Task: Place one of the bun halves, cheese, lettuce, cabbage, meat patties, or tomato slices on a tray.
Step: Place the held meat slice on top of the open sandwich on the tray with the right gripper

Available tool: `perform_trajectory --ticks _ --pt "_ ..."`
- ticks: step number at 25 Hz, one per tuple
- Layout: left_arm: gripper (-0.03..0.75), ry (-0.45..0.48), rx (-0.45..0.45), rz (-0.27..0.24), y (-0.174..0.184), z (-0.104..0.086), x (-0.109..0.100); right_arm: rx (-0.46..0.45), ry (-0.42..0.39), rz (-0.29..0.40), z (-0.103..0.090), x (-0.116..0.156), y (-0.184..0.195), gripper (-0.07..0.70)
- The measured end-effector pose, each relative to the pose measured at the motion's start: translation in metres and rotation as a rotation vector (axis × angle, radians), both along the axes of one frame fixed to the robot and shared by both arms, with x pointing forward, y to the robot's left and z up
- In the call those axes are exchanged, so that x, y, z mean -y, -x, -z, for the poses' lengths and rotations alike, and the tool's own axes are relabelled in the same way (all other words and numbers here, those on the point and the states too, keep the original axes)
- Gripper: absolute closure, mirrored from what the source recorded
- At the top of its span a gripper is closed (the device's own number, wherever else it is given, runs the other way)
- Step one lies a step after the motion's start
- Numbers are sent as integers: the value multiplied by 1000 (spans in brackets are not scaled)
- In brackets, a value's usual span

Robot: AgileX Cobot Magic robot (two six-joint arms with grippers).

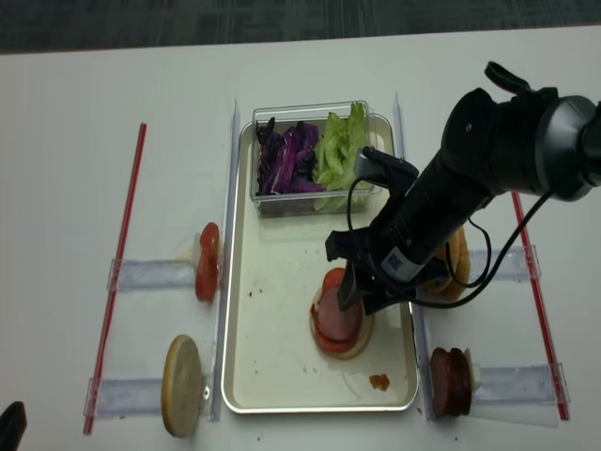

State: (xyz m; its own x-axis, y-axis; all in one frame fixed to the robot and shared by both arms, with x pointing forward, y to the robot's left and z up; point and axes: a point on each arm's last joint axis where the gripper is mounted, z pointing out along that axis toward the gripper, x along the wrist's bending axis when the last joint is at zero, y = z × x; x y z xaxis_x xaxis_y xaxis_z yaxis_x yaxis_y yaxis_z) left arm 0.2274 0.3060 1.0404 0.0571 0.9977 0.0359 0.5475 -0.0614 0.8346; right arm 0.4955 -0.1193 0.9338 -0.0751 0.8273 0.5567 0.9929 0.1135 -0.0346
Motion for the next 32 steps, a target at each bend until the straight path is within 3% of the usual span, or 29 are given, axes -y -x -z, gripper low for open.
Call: perform_trajectory --ticks 16,32 --pt "491 0 0 0 0 0 0 -21 3 -21 -4 -1 0 295" --pt "491 0 0 0 0 0 0 -36 147 -93 -40 0 -19 293"
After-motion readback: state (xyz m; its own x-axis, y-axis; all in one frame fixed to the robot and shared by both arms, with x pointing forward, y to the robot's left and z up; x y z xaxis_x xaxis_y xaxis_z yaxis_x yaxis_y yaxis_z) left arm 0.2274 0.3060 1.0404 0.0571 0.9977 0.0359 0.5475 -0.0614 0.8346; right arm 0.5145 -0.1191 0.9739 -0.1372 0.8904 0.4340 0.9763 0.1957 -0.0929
